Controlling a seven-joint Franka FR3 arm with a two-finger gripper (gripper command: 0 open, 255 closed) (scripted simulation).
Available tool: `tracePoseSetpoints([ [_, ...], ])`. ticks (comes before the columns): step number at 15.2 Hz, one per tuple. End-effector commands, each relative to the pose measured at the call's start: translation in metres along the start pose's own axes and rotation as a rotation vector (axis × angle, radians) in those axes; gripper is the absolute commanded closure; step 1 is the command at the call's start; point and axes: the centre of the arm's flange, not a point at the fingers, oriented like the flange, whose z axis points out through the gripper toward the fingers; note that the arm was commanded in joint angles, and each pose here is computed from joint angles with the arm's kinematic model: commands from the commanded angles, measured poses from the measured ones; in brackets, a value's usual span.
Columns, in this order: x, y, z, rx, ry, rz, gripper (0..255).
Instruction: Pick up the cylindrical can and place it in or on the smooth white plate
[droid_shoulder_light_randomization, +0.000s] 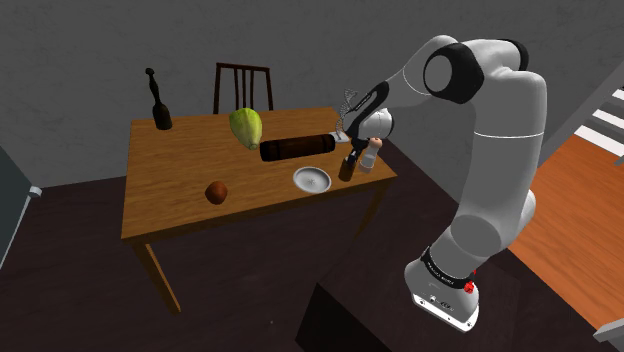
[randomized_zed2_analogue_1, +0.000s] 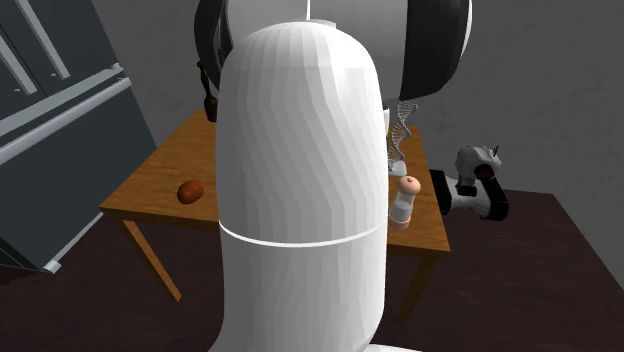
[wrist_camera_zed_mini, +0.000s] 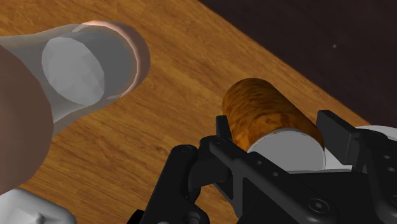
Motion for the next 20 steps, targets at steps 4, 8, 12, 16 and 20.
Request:
tracePoseSetpoints([
  [4,-0.001,0.0,0.001,0.0,-0.001,0.0,255],
  [8,0.0,0.0,-0.01,0.0,-0.001,0.0,255],
  [12,0.0,0.0,-0.031,0.0,-0.001,0.0,255],
  [16,0.0,0.0,-0.052,0.0,-0.001,0.0,255],
  [20,0.0,0.001,-0.073,0.0,-0.001,0.0,255],
])
